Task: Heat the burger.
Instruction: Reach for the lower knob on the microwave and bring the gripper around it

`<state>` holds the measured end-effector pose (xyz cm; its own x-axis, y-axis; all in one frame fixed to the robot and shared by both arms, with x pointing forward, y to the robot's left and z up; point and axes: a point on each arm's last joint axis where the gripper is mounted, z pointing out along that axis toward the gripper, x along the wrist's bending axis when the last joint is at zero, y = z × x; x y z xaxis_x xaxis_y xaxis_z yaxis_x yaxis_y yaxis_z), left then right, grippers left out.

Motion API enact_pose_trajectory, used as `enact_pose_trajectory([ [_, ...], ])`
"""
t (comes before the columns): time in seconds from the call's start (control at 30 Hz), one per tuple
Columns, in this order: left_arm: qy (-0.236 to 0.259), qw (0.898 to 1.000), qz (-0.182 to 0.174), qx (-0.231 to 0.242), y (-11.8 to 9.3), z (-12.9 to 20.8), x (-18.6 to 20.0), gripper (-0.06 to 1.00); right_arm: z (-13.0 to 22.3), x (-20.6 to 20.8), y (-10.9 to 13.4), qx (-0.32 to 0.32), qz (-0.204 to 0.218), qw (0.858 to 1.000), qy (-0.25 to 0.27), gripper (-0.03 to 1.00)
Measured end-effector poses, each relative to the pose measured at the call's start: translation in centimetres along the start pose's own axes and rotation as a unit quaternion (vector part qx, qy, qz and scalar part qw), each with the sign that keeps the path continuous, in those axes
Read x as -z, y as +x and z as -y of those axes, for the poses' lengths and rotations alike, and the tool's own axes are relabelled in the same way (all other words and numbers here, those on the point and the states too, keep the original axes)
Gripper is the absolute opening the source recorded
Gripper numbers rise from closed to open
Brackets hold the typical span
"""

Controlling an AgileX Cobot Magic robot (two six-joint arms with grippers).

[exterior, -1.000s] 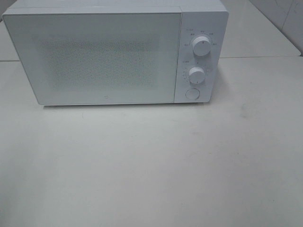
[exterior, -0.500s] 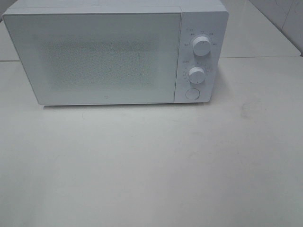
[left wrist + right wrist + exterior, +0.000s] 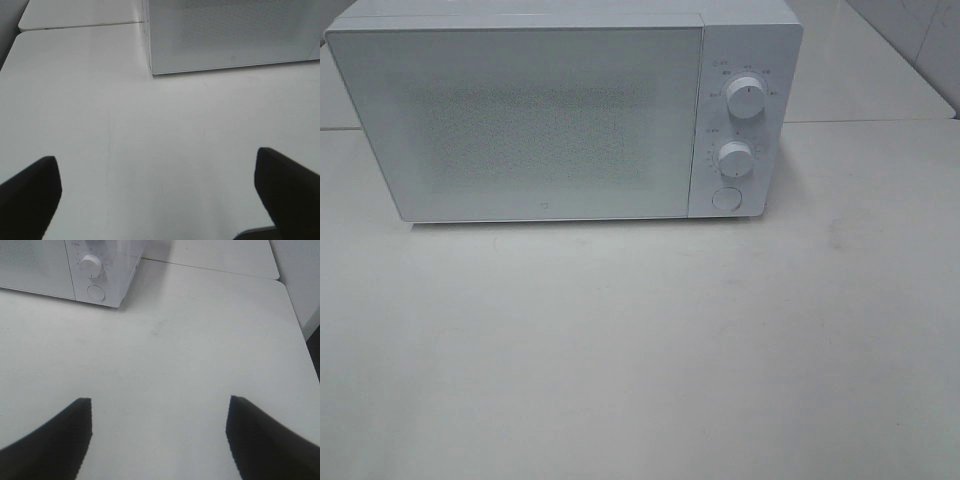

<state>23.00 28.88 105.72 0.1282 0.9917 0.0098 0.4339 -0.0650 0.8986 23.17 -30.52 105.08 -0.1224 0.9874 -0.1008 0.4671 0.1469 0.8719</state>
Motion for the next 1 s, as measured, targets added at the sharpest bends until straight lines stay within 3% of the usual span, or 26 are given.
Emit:
enact_pose_trajectory([
  [0.7, 0.000, 1.000, 0.000, 0.000, 0.0, 0.0, 0.0, 0.97, 0.0, -0.1, 0.0, 0.000, 0.000, 1.000, 0.002, 0.73],
  [1.0, 0.000, 1.000, 0.000, 0.000, 0.0, 0.0, 0.0, 0.97, -3.1, -1.3, -0.1, 0.003, -0.004, 1.000, 0.011, 0.73],
])
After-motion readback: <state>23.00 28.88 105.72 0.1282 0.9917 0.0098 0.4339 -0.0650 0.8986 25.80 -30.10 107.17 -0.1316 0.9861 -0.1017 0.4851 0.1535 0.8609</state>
